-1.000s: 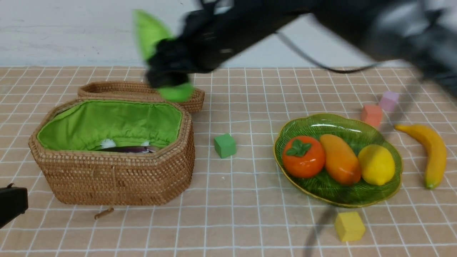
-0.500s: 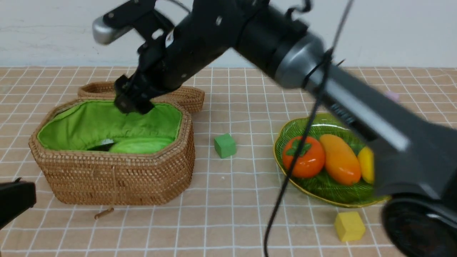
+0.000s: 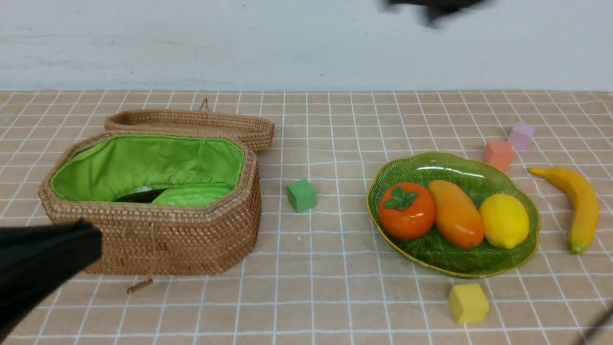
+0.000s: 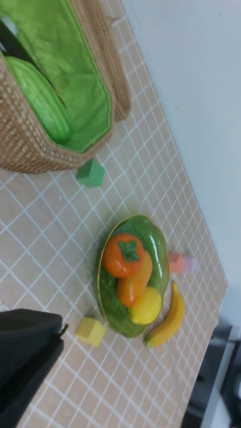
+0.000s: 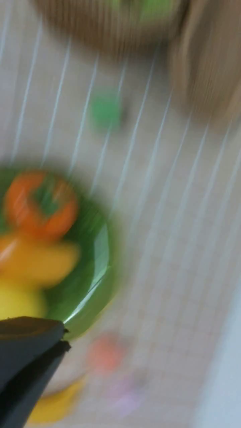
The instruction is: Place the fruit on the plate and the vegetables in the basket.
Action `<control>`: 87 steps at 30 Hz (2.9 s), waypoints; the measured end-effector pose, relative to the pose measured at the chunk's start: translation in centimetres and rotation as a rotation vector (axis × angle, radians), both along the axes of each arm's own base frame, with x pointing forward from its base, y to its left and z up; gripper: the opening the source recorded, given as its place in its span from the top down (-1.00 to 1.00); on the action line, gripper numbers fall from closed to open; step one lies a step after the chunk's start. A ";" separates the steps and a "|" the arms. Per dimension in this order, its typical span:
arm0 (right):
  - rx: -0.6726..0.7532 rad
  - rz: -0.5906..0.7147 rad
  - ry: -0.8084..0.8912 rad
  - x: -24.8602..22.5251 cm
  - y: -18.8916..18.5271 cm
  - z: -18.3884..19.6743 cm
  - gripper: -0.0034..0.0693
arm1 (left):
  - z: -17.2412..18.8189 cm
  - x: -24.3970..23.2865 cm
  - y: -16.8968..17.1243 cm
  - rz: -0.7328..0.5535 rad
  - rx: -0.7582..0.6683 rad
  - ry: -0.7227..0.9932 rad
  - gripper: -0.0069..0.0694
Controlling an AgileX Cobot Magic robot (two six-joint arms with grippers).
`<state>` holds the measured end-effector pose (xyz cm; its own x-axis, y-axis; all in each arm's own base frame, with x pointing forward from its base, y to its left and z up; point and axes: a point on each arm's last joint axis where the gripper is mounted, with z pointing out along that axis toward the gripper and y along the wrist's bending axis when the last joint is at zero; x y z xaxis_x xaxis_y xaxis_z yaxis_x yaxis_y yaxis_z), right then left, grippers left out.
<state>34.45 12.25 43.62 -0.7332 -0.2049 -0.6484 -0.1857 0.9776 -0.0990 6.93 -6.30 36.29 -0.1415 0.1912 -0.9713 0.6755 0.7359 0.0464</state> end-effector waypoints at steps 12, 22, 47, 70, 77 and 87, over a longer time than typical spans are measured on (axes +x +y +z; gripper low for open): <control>0.250 -0.626 0.355 2.7 -21.0 -18.2 -0.39 | -0.1 -0.5 -0.5 -0.093 0.032 -0.015 0.85; 0.320 -0.600 0.315 6.4 -22.7 -25.9 -0.57 | -0.5 -0.6 -0.5 -0.093 0.056 0.019 0.85; -0.139 0.493 0.054 10.0 -9.6 -20.2 0.00 | -0.5 -0.9 -0.8 -0.120 0.004 0.085 0.85; -0.329 0.545 0.009 8.4 -8.3 -16.3 -0.59 | -0.4 -0.9 -0.8 -0.123 -0.010 0.080 0.84; -0.042 0.240 0.049 0.6 -8.7 -7.2 0.30 | -0.3 -1.2 -0.4 -0.116 -0.046 0.039 0.85; 0.144 0.090 0.139 -18.2 -9.5 -7.8 0.90 | -7.3 -3.1 1.9 -0.105 -0.325 -0.095 0.85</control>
